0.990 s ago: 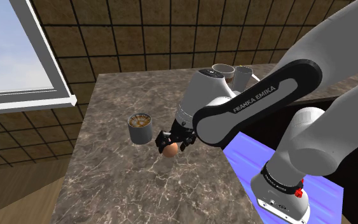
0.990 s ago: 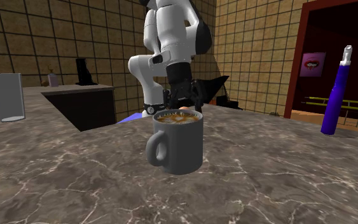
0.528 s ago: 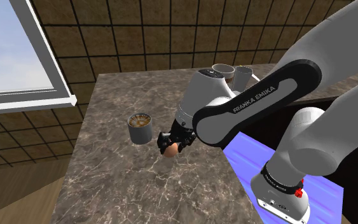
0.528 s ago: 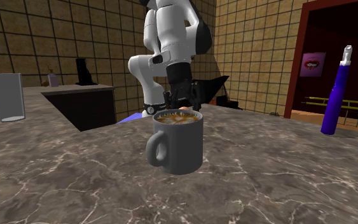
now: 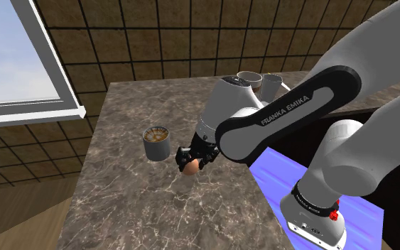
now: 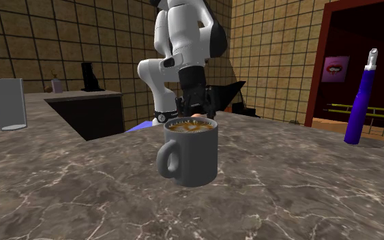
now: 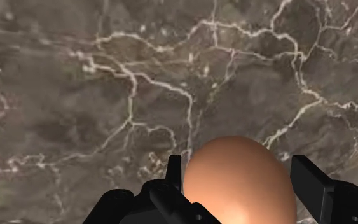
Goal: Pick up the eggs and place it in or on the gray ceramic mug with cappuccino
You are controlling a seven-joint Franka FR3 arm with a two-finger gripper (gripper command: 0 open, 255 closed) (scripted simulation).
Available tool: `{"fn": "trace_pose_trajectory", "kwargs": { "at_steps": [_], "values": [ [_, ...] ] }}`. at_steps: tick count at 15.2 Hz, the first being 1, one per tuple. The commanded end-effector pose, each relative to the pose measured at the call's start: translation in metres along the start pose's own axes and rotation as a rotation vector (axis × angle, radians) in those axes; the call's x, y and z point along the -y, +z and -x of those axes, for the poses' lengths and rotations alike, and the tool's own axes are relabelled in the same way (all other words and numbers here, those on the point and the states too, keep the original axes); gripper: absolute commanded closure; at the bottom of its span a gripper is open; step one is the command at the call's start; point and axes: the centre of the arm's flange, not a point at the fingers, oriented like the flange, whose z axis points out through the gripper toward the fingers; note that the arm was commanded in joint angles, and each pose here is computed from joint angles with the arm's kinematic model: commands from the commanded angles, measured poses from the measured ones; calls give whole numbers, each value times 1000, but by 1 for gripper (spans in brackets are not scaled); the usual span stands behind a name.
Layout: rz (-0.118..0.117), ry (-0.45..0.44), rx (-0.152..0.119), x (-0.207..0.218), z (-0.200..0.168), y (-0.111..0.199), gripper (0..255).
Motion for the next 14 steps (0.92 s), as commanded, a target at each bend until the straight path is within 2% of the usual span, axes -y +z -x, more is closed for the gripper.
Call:
{"fn": "trace_pose_trajectory", "kwargs": {
  "at_steps": [1, 14],
  "values": [
    [0, 0, 0, 2, -1, -8, 255],
    [0, 0, 0, 22, -7, -73, 255]
  ]
}}
